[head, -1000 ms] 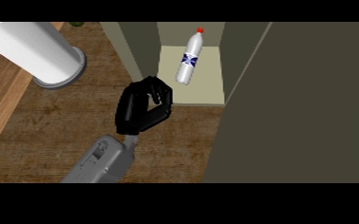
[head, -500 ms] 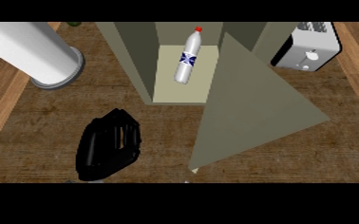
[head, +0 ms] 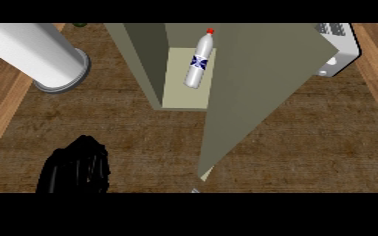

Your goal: Pick up the bottled water, place it into the cabinet and close the cabinet

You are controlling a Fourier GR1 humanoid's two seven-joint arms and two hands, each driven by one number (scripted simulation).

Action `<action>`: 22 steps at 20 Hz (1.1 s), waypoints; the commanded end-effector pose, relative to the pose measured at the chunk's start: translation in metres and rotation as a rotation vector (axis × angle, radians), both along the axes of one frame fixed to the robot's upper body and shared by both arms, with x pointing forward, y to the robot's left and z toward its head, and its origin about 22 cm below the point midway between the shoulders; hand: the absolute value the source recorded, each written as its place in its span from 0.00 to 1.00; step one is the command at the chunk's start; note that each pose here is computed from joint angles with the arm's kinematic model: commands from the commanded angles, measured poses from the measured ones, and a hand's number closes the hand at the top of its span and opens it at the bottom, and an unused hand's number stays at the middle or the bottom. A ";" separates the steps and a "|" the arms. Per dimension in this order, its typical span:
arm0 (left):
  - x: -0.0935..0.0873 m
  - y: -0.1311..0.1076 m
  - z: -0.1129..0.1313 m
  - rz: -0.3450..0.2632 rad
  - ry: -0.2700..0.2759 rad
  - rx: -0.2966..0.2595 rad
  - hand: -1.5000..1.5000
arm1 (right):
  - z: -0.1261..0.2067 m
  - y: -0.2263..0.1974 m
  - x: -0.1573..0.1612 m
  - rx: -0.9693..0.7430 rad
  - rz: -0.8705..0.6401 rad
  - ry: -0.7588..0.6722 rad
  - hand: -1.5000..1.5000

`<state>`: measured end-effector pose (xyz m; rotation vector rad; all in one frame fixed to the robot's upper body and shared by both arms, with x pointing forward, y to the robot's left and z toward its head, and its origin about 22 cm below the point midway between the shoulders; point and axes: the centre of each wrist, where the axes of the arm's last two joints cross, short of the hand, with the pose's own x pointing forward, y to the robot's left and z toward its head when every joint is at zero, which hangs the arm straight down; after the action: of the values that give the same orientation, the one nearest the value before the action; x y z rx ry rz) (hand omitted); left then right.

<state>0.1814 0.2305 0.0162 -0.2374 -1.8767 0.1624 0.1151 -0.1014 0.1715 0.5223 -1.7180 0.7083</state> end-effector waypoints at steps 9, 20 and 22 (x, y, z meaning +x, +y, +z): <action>-0.032 0.051 0.004 0.011 0.002 0.002 1.00 | 0.020 0.056 0.038 0.017 -0.092 -0.127 1.00; -0.035 0.081 0.012 -0.003 0.006 0.013 1.00 | 0.036 0.084 0.140 0.077 -0.192 0.077 1.00; -0.037 0.091 0.001 -0.006 0.000 -0.005 1.00 | 0.025 0.072 0.164 0.104 -0.165 0.139 1.00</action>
<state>0.1467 0.3085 0.0210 -0.2344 -1.8773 0.1576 0.2441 -0.0297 0.1977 0.4208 -1.7288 0.5064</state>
